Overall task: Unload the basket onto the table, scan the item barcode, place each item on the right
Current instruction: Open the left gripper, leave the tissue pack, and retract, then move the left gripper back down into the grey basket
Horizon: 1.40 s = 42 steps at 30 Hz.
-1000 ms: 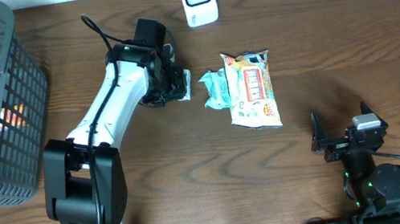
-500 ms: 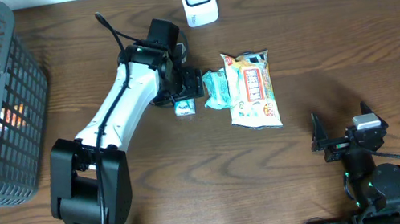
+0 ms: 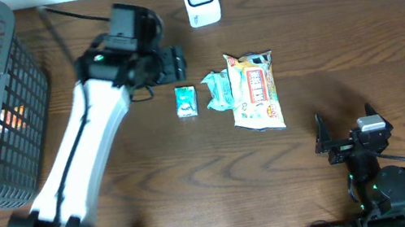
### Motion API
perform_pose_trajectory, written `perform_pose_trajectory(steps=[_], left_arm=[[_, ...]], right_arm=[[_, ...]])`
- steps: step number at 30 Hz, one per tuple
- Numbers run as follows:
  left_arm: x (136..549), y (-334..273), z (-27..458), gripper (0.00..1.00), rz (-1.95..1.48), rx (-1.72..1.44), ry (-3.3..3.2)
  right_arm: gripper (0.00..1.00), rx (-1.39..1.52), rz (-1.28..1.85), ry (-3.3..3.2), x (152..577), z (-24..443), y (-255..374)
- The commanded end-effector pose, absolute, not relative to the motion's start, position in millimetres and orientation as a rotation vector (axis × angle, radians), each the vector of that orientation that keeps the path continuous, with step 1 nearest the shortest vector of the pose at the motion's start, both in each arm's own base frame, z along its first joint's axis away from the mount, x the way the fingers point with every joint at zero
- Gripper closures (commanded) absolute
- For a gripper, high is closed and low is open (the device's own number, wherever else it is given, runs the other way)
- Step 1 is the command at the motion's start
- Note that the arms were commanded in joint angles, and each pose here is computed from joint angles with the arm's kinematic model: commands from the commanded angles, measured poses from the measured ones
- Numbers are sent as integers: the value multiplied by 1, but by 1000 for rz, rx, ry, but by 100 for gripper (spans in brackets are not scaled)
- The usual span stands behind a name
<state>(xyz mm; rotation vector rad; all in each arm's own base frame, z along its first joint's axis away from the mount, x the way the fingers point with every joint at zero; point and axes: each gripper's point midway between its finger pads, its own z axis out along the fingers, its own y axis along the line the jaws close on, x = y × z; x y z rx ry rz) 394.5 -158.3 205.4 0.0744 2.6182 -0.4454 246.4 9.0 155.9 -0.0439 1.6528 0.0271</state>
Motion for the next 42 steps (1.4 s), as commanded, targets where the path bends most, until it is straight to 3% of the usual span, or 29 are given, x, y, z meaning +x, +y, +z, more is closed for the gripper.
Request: perform_pose_trajectory(steps=[1,16,31,42], left_arm=[[405,-121,253,24,-255,13,2458],[402,-1,374,23,-58,-313,2021],[397,128,415,23,123,-591,1774],[343,241,410,24,332,-860,1684]], right_arm=[[1,-42,27,1655,246,155,9],[1,-42,27,1655,246,155,9],[1,-42,27,1655,246,155,9],[1,-42,27,1655,246,155,9]])
